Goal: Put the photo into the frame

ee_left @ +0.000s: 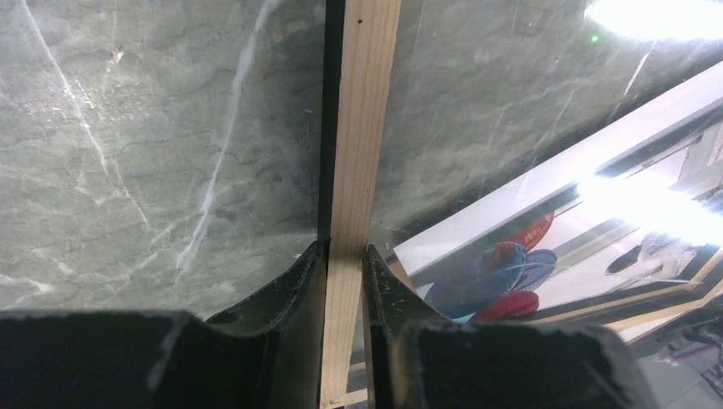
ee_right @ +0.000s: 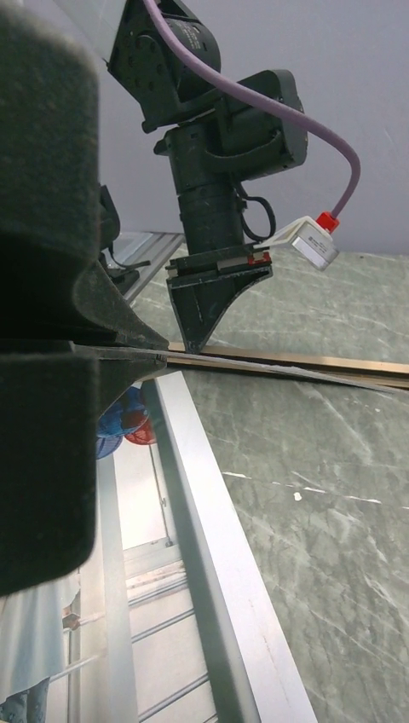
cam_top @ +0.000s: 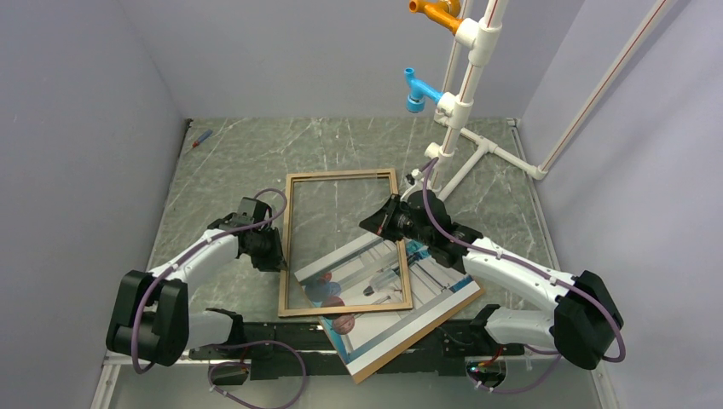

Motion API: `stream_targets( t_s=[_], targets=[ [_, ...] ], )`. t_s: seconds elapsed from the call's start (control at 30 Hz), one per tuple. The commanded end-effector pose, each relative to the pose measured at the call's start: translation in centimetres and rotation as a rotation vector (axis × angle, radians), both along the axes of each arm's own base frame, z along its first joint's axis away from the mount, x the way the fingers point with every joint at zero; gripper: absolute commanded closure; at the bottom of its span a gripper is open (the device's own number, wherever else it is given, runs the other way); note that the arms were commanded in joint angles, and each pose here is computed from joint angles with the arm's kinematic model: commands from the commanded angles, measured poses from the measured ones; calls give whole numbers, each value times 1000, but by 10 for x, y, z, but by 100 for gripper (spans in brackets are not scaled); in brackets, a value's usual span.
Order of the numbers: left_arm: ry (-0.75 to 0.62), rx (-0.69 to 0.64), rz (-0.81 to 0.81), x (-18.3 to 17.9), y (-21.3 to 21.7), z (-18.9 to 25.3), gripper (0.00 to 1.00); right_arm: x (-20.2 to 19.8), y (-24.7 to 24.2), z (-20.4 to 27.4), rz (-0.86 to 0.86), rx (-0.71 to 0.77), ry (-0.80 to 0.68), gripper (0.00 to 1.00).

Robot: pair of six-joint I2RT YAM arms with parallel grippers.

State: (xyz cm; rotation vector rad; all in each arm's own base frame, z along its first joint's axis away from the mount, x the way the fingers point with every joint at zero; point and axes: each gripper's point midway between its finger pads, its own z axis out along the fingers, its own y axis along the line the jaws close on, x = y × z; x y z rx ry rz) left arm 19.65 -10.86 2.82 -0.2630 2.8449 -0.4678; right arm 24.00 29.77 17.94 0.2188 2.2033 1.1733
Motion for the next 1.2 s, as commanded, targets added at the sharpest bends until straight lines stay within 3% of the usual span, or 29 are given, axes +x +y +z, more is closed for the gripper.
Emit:
stream_targets(
  t_s=[0.0,0.17,0.37,0.5,0.63,1.17],
  targets=[
    [-3,-45,-24,2,-9,6,78,-2,9,27,63,33,-54,100],
    [-32,-43,-17,3,-8,14,76,-8,11,34,98,42,-62,100],
    [-49,-47,-14,4,-8,24,45,-14,3,44,99,39,-84,100],
    [-61,-28,-11,6,-5,31,40,-16,-2,48,93,23,-96,100],
    [-64,19,4,8,4,35,42,-14,-3,55,93,6,-111,100],
    [-30,89,25,7,15,29,71,-1,4,90,124,-2,-224,100]
  ],
)
